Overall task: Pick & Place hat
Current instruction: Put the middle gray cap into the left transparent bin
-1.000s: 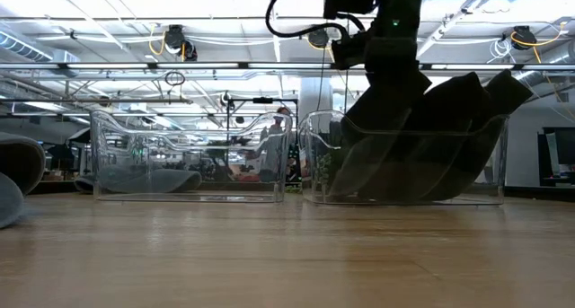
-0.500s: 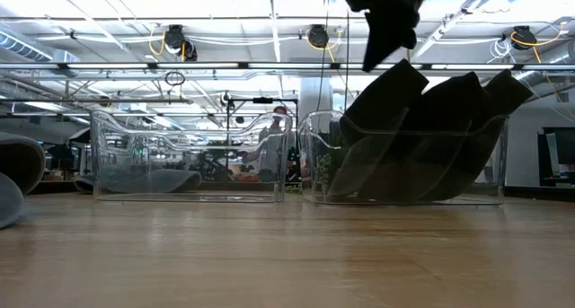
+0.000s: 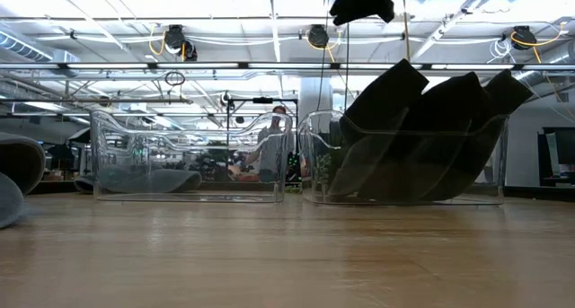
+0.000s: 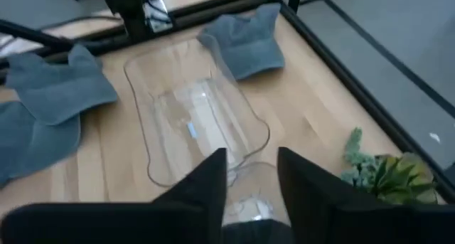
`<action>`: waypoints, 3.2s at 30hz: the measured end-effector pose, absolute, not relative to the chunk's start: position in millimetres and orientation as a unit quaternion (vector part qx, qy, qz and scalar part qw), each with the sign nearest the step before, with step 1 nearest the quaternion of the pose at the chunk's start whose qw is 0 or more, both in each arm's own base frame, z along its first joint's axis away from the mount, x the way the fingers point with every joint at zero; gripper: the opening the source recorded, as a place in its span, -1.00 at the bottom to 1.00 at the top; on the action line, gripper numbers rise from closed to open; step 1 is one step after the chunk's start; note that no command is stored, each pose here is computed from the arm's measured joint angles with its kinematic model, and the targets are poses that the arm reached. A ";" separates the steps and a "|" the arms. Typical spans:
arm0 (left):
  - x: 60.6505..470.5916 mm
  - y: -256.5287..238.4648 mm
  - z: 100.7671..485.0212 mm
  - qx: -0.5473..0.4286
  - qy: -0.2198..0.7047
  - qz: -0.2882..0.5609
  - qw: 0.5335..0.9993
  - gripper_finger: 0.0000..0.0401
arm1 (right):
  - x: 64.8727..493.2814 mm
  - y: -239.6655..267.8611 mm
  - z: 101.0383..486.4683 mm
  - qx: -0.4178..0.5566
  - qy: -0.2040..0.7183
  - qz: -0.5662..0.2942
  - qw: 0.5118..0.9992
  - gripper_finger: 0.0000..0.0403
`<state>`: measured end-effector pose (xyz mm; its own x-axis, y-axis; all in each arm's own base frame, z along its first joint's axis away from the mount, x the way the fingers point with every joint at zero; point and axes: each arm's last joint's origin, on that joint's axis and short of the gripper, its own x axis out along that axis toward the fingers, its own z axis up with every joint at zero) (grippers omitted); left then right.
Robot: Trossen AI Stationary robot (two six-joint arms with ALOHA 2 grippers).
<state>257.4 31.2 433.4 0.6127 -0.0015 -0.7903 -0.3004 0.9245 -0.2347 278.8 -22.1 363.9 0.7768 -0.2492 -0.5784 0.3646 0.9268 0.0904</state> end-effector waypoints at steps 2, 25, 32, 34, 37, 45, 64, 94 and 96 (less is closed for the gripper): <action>257.4 31.2 433.5 -0.192 0.430 0.093 0.877 -0.09 | 277.8 -22.1 367.3 0.097 0.280 -0.159 0.942 -0.31; 242.5 -19.9 424.1 -0.372 0.529 0.098 0.757 -0.09 | 273.7 -19.3 373.3 0.053 0.279 -0.068 0.956 0.48; 237.0 -48.6 423.2 -0.398 0.546 0.111 0.729 -0.09 | 273.8 -17.9 373.3 0.057 0.280 -0.043 0.957 0.49; 235.4 -56.1 423.2 -0.409 0.547 0.118 0.720 -0.09 | 273.8 -17.9 373.3 0.058 0.280 -0.043 0.957 0.48; 231.9 -68.9 423.1 -0.418 0.549 0.128 0.713 -0.09 | 273.1 -17.8 374.0 0.057 0.279 -0.043 0.958 0.48; 216.1 -109.2 423.0 -0.451 0.571 0.136 0.673 -0.09 | 273.0 -17.9 374.1 0.027 0.280 -0.035 0.959 0.50; 185.4 -188.3 410.6 -0.503 0.613 0.188 0.580 -0.09 | 273.2 -17.9 374.4 0.025 0.278 -0.035 0.960 0.49; 237.1 -238.5 265.6 -0.305 0.673 0.424 0.524 -0.09 | 273.2 -17.9 374.4 0.016 0.278 -0.032 0.960 0.46; 226.8 -231.8 264.3 -0.303 0.670 0.438 0.516 -0.09 | 273.2 -17.9 374.4 0.016 0.279 -0.032 0.960 0.46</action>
<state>226.8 -231.8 264.3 -0.2828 0.0460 -0.9581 -0.8592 0.4319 0.2744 273.2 -17.9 374.4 0.8428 -0.0523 -0.5357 0.0705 0.9974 0.0135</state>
